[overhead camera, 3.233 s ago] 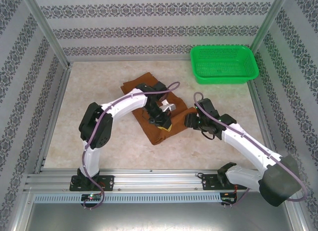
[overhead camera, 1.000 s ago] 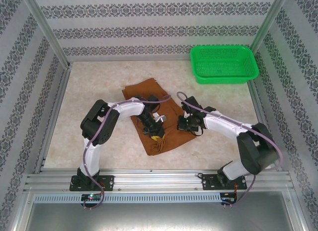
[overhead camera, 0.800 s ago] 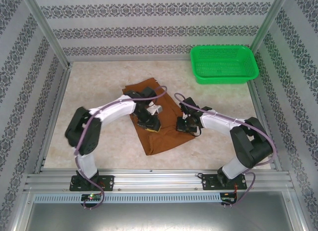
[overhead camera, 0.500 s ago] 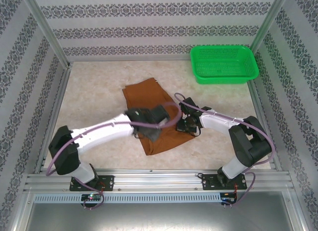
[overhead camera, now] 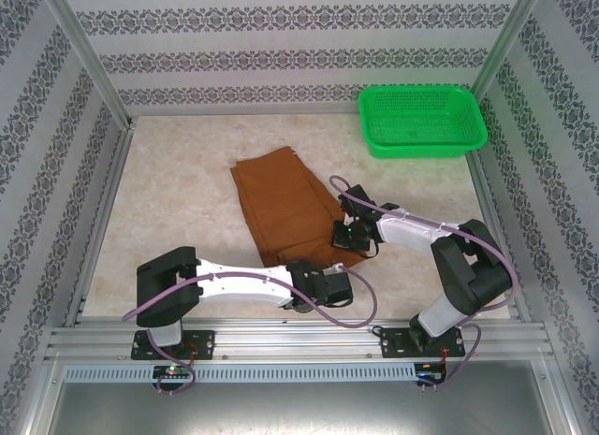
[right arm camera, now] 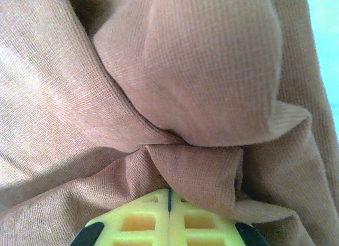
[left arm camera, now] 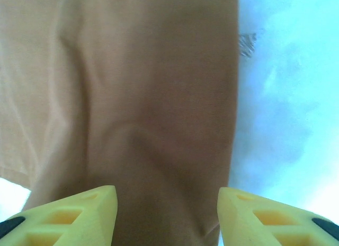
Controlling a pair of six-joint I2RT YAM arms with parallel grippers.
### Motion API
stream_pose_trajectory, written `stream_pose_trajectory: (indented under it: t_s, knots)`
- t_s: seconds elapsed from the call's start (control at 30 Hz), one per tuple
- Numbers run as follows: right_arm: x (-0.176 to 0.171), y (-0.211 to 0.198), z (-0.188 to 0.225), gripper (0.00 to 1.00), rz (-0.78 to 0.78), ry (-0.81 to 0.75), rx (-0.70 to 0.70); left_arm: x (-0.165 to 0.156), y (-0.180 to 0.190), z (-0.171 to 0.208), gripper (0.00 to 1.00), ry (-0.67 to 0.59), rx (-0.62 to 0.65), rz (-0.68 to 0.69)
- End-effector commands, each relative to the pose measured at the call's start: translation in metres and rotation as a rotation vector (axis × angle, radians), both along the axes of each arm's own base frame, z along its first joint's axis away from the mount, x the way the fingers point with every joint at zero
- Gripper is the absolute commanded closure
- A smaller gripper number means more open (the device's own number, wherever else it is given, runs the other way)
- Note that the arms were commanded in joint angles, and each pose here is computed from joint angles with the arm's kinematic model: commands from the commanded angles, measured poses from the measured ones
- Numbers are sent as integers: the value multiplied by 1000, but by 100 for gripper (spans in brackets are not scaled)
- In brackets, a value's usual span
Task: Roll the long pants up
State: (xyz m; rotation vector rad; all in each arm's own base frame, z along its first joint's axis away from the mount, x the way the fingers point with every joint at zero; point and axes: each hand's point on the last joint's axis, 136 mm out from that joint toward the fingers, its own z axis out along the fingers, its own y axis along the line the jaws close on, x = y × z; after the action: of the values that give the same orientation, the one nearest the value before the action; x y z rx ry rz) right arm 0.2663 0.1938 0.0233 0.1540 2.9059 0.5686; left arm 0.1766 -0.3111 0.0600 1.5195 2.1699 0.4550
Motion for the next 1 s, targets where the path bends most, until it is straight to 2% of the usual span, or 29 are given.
stream_pose_trajectory:
  t_s: [0.0, 0.1, 0.2, 0.37, 0.47, 0.57, 0.73, 0.87, 0.97]
  knots:
    - [-26, -15, -26, 100, -14, 110, -57, -10, -8, -22, 46, 86, 13, -58]
    - [-24, -13, -26, 100, -19, 108, -48, -13, -14, -28, 46, 123, 10, -75]
    - [-22, -11, -27, 100, -20, 111, -40, -3, -8, -42, 44, 109, 52, -49]
    - [-19, -10, -25, 100, -19, 108, -39, 51, 33, -66, 45, 9, 201, 132]
    - [-18, -11, -24, 100, -23, 109, -44, 74, 51, -72, 46, -1, 225, 215]
    - [-15, -12, -21, 100, -33, 105, -42, 83, 65, -85, 47, 49, 221, 274]
    - [-9, -12, -15, 100, -43, 88, -35, 98, 84, -98, 52, 54, 262, 356]
    - [-7, -9, -12, 100, -42, 88, -22, 104, 80, -102, 52, 56, 268, 352]
    - [-6, -8, -11, 100, -39, 90, -21, 104, 82, -113, 54, 109, 281, 366]
